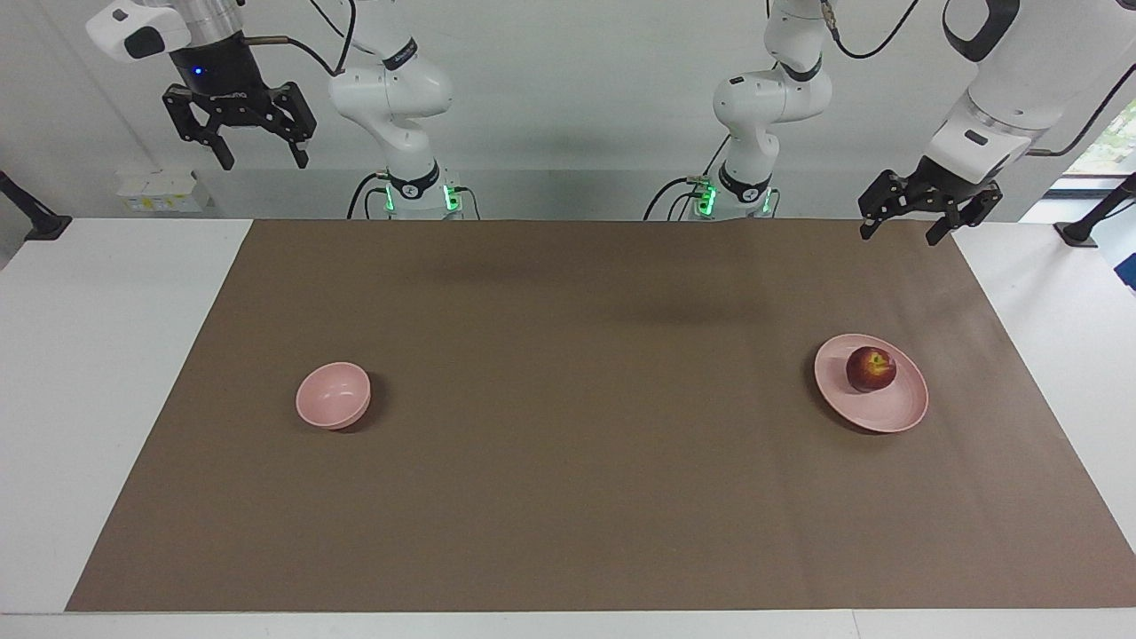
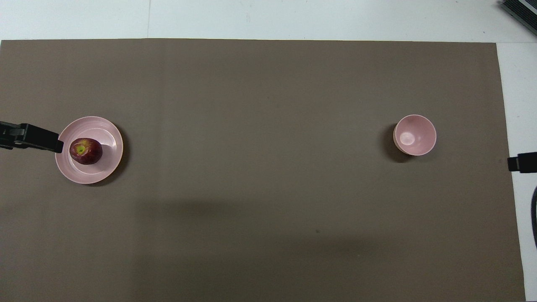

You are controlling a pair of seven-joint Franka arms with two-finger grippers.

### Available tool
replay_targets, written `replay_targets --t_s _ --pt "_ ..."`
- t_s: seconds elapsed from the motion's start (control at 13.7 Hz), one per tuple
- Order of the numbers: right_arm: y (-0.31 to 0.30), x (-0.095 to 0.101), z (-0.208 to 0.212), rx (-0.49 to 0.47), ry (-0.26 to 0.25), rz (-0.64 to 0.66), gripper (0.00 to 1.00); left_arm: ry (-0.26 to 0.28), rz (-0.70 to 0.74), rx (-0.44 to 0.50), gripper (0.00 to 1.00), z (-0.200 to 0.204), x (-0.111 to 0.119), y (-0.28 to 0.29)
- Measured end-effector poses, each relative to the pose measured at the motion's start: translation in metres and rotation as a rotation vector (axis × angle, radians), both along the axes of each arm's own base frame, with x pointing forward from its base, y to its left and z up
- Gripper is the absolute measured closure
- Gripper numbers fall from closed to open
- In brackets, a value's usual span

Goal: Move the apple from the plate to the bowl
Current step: 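Move the left gripper toward the red apple on the pink plate, then lower the left gripper around the apple and close it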

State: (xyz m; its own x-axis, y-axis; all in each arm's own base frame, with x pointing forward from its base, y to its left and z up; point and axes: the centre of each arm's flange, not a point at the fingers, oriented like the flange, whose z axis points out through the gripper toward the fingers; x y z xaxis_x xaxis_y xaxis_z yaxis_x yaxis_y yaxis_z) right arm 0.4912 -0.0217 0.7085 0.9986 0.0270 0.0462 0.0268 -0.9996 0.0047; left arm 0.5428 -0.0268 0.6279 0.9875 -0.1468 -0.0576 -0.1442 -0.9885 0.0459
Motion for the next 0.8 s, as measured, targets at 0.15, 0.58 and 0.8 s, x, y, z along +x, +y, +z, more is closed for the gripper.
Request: replay_targets --t_s 0.15,0.58,0.8 --pt "0.000 0.000 0.000 0.000 0.000 0.000 0.00 0.010 -0.036 -0.002 0.00 -0.013 -0.001 0.006" --pt "0.000 0.001 0.001 -0.002 -0.009 0.000 0.00 -0.029 -0.156 -0.011 0.00 -0.077 0.011 0.048" --pt "0.000 0.001 0.001 -0.002 -0.011 0.000 0.00 -0.050 -0.196 -0.011 0.00 -0.103 0.013 0.062"
